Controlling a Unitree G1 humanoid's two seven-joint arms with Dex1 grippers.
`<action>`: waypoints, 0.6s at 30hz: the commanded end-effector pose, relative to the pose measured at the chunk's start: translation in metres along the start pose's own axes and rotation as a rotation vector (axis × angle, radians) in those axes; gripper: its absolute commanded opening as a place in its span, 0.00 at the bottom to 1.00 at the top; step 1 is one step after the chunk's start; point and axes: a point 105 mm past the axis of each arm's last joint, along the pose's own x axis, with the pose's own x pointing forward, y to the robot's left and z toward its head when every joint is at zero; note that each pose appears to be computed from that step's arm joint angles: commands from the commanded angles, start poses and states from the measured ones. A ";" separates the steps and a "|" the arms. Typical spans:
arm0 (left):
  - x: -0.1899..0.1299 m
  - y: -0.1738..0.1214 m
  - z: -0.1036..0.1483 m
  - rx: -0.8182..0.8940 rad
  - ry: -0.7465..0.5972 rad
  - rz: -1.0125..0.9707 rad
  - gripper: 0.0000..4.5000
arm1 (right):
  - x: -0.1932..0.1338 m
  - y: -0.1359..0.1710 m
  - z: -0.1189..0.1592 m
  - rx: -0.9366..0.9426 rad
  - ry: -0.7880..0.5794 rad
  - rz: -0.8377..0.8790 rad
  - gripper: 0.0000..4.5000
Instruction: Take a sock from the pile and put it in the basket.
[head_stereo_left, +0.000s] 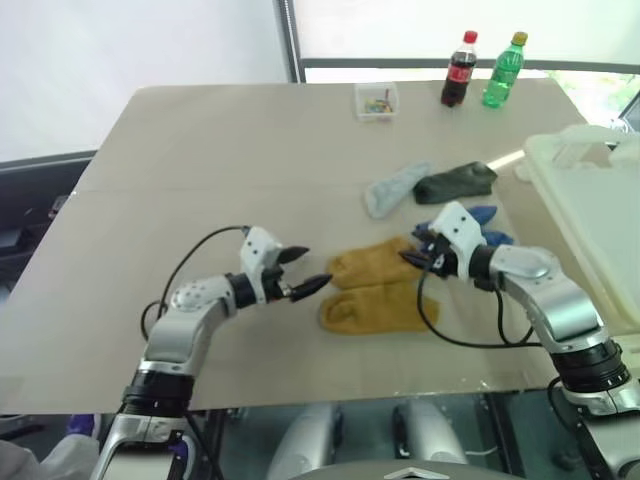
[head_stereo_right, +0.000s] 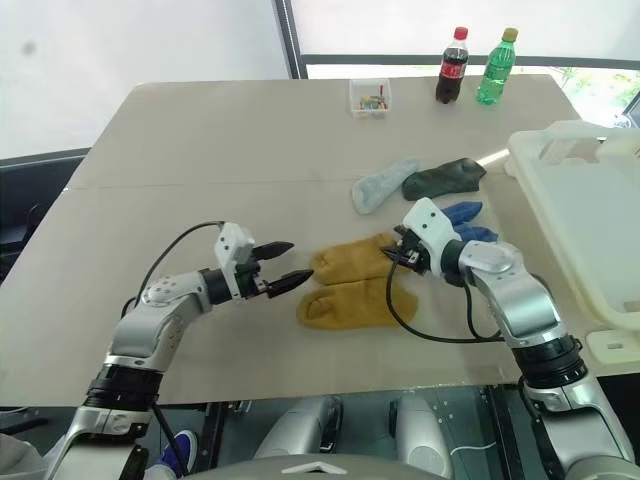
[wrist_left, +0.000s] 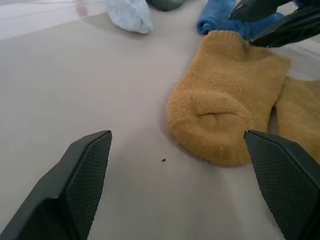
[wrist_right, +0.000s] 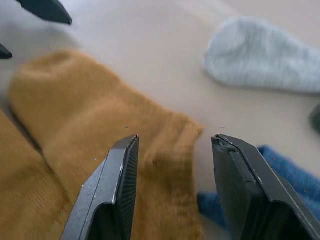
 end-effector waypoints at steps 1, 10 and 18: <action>0.007 -0.002 0.000 0.035 0.034 0.023 1.00 | 0.004 0.002 0.004 -0.066 0.004 0.020 0.52; 0.015 -0.009 -0.008 -0.013 0.051 0.002 0.28 | 0.006 -0.004 -0.002 -0.094 0.019 0.002 0.08; 0.001 -0.026 0.037 -0.081 -0.210 -0.139 0.01 | -0.017 -0.004 0.040 -0.114 -0.131 0.019 0.00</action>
